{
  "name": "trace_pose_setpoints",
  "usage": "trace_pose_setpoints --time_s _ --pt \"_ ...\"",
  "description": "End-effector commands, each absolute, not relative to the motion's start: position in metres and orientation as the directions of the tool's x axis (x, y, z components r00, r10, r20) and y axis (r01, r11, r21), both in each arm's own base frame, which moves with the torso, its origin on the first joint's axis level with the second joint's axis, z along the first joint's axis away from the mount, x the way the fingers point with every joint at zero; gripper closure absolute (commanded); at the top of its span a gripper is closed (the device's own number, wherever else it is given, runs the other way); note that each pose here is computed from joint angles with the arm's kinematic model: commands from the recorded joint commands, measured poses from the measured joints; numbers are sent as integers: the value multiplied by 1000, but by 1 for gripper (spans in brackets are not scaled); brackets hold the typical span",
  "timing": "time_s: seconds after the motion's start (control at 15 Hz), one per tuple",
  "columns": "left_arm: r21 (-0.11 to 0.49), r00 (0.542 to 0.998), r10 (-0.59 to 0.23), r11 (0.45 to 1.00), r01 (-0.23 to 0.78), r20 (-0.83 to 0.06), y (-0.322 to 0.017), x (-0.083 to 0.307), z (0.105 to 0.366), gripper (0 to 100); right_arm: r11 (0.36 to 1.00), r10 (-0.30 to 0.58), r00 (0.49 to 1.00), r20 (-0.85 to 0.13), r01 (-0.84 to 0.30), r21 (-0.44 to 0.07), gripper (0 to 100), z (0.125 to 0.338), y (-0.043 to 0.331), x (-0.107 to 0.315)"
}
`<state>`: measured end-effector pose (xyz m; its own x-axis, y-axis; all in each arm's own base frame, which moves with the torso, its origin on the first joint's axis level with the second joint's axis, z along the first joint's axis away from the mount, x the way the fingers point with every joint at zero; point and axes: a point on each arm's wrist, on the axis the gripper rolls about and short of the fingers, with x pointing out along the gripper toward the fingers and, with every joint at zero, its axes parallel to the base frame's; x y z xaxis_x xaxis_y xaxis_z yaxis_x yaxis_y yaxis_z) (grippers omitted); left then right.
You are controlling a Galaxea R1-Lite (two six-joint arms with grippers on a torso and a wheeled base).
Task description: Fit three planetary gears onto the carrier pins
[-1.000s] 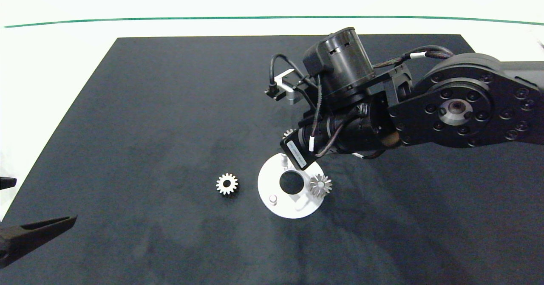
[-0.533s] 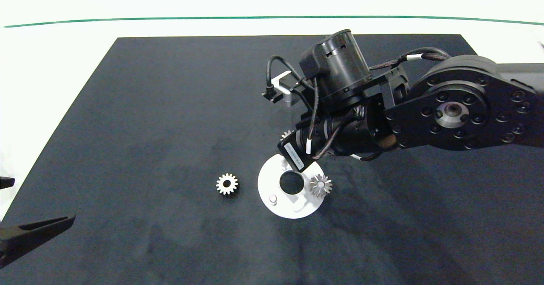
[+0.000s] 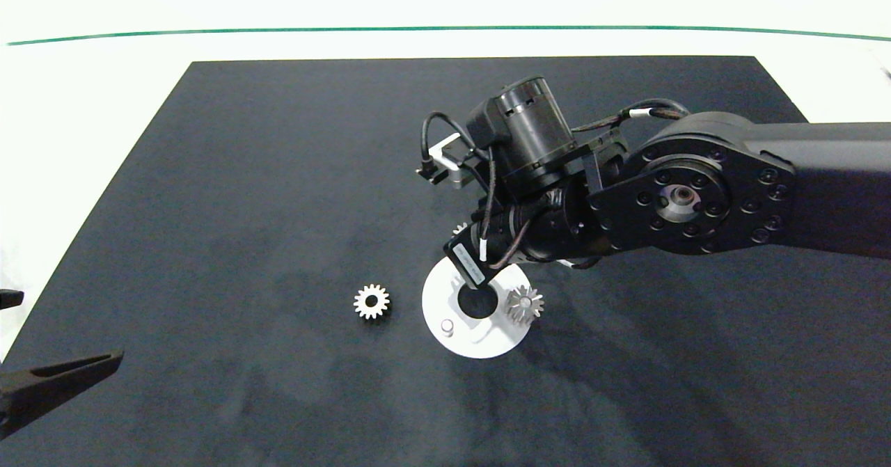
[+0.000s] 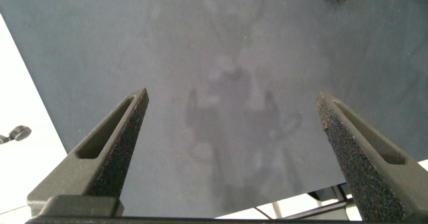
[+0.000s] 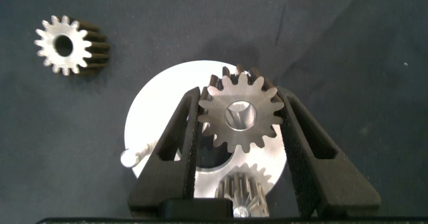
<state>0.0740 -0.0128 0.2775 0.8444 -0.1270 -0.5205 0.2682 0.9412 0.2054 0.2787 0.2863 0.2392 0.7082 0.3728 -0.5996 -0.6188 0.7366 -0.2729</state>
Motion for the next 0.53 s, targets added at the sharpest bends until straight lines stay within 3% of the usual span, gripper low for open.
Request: trace_pose_setpoints --time_s 0.07,0.53 --pt "206 843 -125 941 268 -523 -13 74 277 0 733 366 704 -609 -621 -278 100 234 289 281" --pt "207 844 -125 941 267 -522 -13 73 277 0 734 360 702 -615 -620 -277 100 233 287 281"
